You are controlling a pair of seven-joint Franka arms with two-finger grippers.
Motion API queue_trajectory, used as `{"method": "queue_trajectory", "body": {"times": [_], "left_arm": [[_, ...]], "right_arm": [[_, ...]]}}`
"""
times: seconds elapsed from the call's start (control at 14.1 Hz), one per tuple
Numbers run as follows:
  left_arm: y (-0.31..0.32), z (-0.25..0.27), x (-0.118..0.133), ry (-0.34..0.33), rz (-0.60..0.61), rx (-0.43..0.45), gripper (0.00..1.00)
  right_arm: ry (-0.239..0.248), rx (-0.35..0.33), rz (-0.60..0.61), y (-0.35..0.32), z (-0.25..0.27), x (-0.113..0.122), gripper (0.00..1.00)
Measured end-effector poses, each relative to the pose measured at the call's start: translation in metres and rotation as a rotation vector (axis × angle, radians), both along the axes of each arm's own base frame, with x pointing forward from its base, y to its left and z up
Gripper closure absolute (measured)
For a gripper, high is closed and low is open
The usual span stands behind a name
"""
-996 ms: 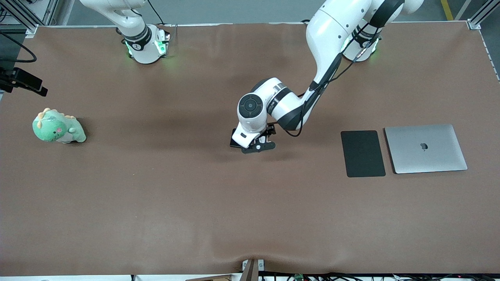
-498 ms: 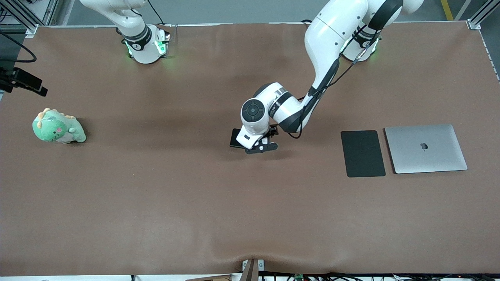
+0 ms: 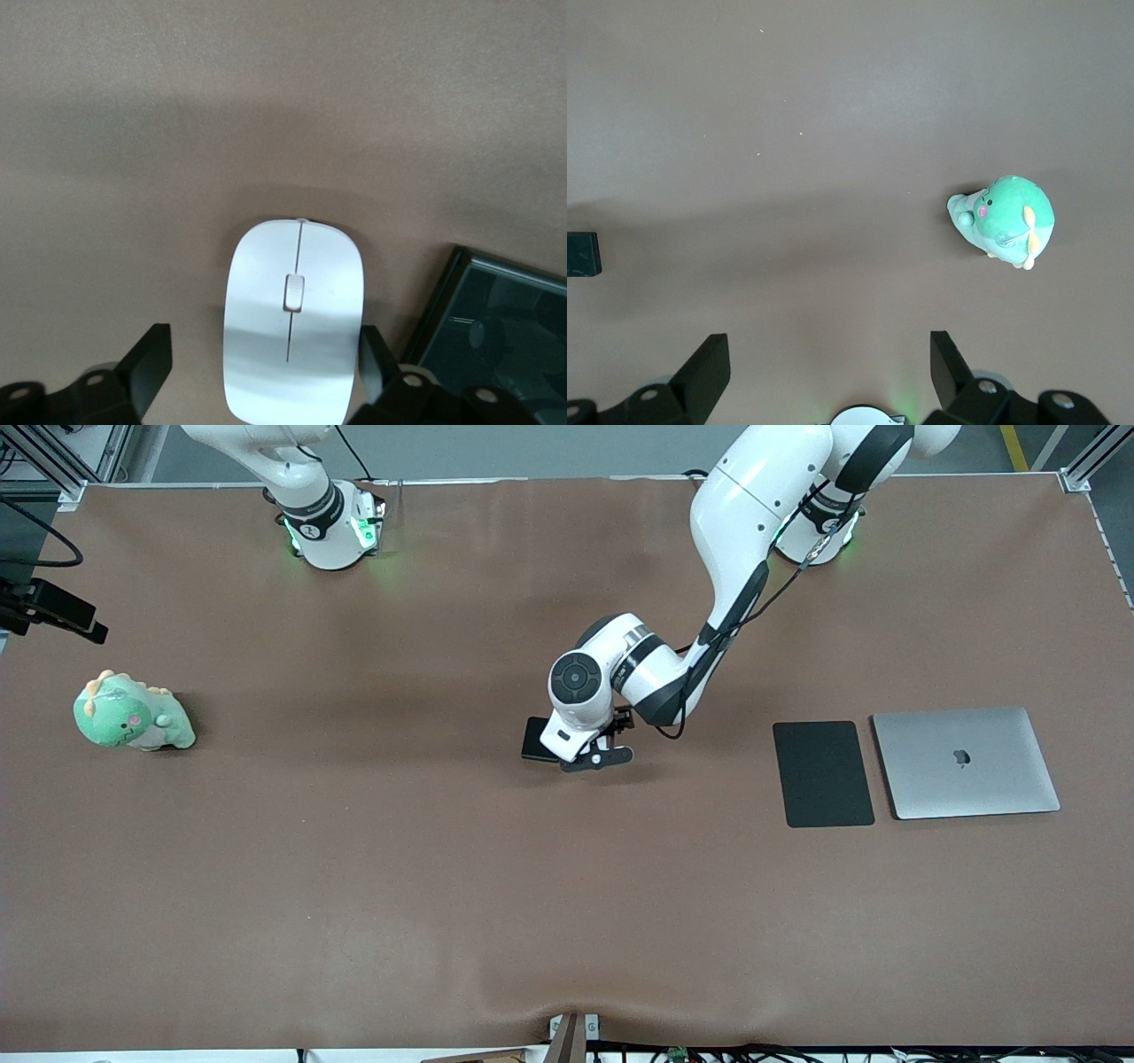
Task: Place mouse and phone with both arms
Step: 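Lower the left gripper and close it on the white mouse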
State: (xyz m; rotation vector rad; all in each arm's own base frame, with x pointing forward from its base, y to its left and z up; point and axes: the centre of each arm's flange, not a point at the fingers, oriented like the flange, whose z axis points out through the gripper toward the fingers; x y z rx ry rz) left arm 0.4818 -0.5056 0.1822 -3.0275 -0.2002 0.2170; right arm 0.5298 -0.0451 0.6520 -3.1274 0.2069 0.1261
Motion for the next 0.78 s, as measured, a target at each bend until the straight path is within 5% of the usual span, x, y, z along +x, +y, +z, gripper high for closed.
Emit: {"method": "queue_trajectory", "body": {"times": [0.78], "left_arm": [[-0.011, -0.002, -0.011, -0.009, -0.015, -0.015, 0.11]], "right_arm": [[0.000, 0.000, 0.001, 0.000, 0.000, 0.000, 0.00]]}}
